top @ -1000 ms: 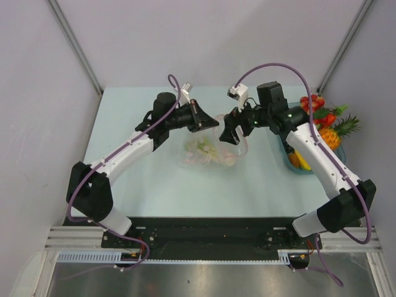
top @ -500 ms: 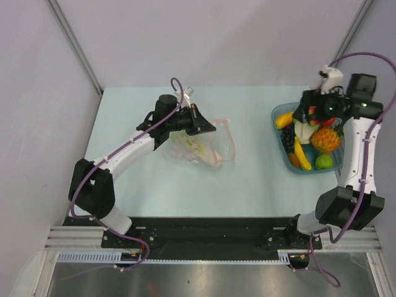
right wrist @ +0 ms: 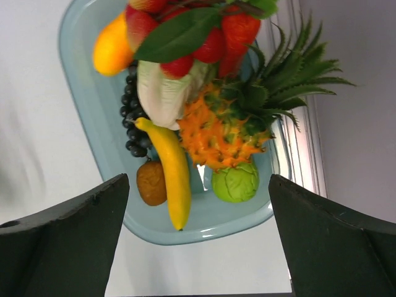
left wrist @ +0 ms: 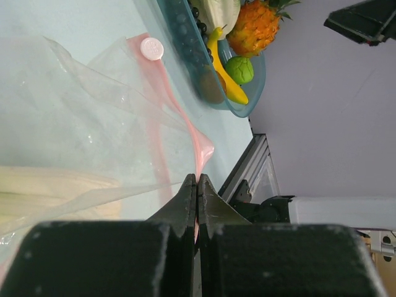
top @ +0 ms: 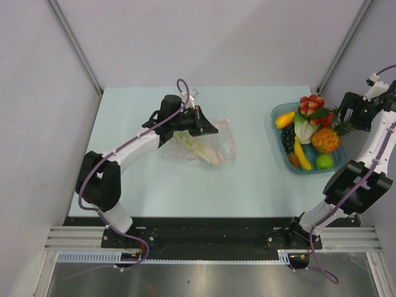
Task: Place the food in the zip-top bag and seal the zipper
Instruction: Pick up the fake fruit from the bin.
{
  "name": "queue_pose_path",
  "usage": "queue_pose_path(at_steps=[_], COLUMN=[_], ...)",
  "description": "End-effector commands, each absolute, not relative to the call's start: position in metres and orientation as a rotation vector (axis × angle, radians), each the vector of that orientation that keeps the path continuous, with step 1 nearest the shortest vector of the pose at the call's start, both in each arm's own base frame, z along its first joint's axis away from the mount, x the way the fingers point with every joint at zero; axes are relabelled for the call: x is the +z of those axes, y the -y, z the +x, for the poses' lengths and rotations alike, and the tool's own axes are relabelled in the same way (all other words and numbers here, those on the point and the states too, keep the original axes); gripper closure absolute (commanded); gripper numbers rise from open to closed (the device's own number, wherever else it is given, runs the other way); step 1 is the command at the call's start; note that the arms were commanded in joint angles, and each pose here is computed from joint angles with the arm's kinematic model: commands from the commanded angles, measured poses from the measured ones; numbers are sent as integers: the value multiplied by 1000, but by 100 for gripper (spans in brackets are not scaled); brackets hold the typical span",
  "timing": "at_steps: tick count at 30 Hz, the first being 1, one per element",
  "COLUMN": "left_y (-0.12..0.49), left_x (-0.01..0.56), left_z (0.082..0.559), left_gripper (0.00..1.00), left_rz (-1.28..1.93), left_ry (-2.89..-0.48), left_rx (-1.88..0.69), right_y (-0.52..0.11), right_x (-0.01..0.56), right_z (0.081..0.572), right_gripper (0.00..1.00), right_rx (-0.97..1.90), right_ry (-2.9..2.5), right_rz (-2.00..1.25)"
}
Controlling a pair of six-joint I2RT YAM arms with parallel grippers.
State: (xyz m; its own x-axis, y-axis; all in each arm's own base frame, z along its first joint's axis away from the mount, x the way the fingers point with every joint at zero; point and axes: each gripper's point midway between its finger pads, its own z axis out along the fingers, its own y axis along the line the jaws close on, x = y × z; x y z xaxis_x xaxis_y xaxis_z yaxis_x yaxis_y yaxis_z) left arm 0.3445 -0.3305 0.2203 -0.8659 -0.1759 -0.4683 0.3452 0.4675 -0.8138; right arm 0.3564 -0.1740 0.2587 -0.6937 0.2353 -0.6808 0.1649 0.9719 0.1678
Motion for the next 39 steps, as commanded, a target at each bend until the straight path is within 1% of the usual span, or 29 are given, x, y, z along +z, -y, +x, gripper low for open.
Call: queue_pose_path(at_steps=[1, 7, 10, 13, 17, 18, 20, 21, 23, 24, 27, 31, 32, 36, 39], left_y=[338, 343, 344, 347, 349, 349, 350, 350, 350, 350, 350, 350, 350, 349, 349], left_x=[249, 243, 238, 233, 227, 227, 224, 227, 227, 228, 229, 227, 227, 227, 227], left_z=[355, 359, 363, 364, 367, 369, 372, 374, 376, 379, 383, 383, 382, 382, 382], left_gripper=[100, 100, 100, 100, 100, 100, 100, 100, 100, 100, 100, 100, 100, 100, 100], left_rz=[189, 170, 156, 140, 129, 131, 125, 130, 128, 133, 129, 132, 134, 134, 128], left_ry=[-2116, -2120, -2131, -2146, -2159, -2159, -2171, -2163, -2168, -2165, -2162, -2172, -2172, -2171, -2167], left_rx=[-1453, -1478, -1483, -1501, -1510, -1514, -1510, -1510, -1510, -1508, -1505, -1505, -1507, -1507, -1513], right_y=[208, 244, 260, 271, 270, 267, 263, 265, 266, 269, 279, 288, 288, 277, 270], right_x=[259, 243, 242, 235, 217, 205, 199, 189, 185, 183, 180, 173, 174, 182, 190], right_z=[374, 403, 417, 430, 441, 436, 442, 434, 434, 431, 423, 413, 411, 406, 399], right_gripper=[0, 0, 0, 0, 0, 0, 0, 2, 2, 5, 8, 11, 11, 3, 0], right_rx=[9, -39, -82, -105, -122, -139, -182, -249, -299, -346, -427, -507, -508, -468, -467], right_ry=[-2336, -2327, -2274, -2217, -2197, -2217, -2200, -2214, -2198, -2193, -2137, -2114, -2111, -2112, -2095], right_rz=[408, 619, 660, 712, 756, 782, 769, 789, 789, 810, 876, 940, 956, 963, 998])
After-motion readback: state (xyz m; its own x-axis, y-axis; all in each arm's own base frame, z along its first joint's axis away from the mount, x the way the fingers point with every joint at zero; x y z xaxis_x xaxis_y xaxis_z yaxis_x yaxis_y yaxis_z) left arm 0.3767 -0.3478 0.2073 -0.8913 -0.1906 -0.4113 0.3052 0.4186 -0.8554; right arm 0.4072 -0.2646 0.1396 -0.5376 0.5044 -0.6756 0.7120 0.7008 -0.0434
